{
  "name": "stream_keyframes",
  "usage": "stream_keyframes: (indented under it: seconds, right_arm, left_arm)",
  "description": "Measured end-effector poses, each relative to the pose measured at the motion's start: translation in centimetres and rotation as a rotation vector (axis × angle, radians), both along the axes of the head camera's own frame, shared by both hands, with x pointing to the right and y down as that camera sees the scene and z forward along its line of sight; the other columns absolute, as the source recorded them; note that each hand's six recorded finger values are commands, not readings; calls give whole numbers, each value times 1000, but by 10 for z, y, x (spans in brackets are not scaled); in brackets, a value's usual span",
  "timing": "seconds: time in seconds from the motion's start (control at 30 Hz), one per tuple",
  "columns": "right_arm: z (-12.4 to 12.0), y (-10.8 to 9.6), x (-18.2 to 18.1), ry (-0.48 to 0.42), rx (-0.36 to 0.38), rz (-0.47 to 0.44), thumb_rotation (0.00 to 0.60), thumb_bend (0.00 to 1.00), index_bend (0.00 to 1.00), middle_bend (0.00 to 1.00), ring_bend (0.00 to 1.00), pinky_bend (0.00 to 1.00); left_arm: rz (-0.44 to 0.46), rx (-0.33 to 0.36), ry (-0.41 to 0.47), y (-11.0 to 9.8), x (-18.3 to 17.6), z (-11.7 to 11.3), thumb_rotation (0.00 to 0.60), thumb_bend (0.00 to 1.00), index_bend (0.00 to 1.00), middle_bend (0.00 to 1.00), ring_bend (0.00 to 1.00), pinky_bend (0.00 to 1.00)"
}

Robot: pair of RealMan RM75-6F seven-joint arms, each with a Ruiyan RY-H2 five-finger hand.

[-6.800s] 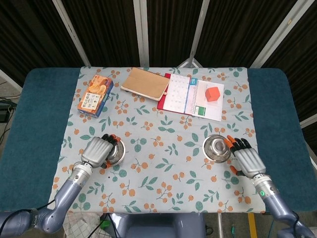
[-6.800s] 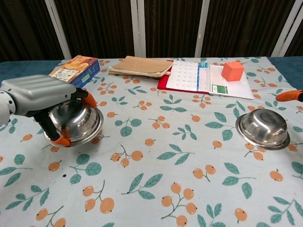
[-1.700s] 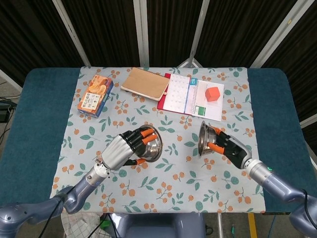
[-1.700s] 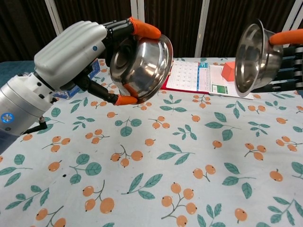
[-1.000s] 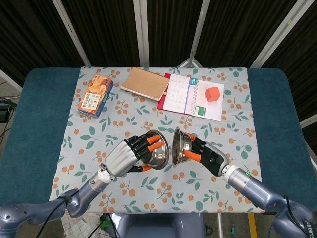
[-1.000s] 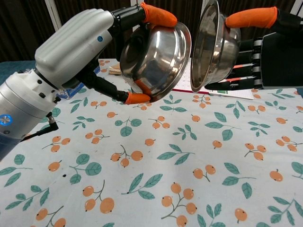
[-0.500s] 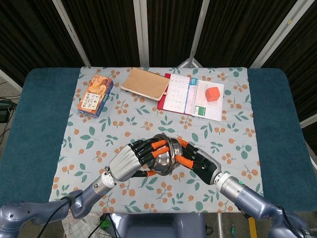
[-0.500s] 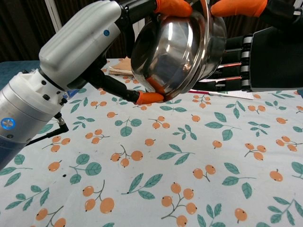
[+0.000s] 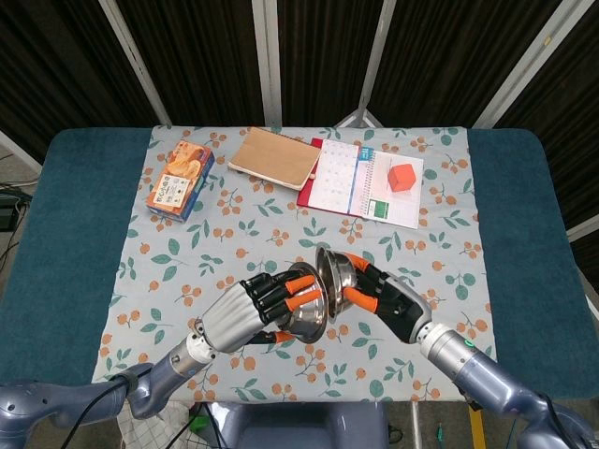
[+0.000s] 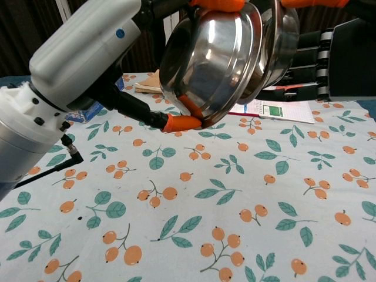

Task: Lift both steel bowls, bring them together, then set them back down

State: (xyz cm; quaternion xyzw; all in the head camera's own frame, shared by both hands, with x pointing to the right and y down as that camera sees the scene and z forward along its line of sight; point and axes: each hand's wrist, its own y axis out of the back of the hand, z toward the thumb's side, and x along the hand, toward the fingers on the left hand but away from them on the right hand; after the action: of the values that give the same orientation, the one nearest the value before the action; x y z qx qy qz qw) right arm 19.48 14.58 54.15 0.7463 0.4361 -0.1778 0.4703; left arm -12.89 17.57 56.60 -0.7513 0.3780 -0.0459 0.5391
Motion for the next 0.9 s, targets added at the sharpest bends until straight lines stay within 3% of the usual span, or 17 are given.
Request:
stream_keyframes:
  seconds: [0.37,0.9]
  right_arm:
    - [18,-14,31,60,-6,59,600,476,972,925,777,795]
    - [-9,16,-12,-29,-16,-42,600,477,966,925,777,795]
  left_arm:
    - [-5,37,-23,-2,-4,-8,600,185,317,429,317,542]
    - [4,43,-60,-3,12,3,600,185,318,429,317,541]
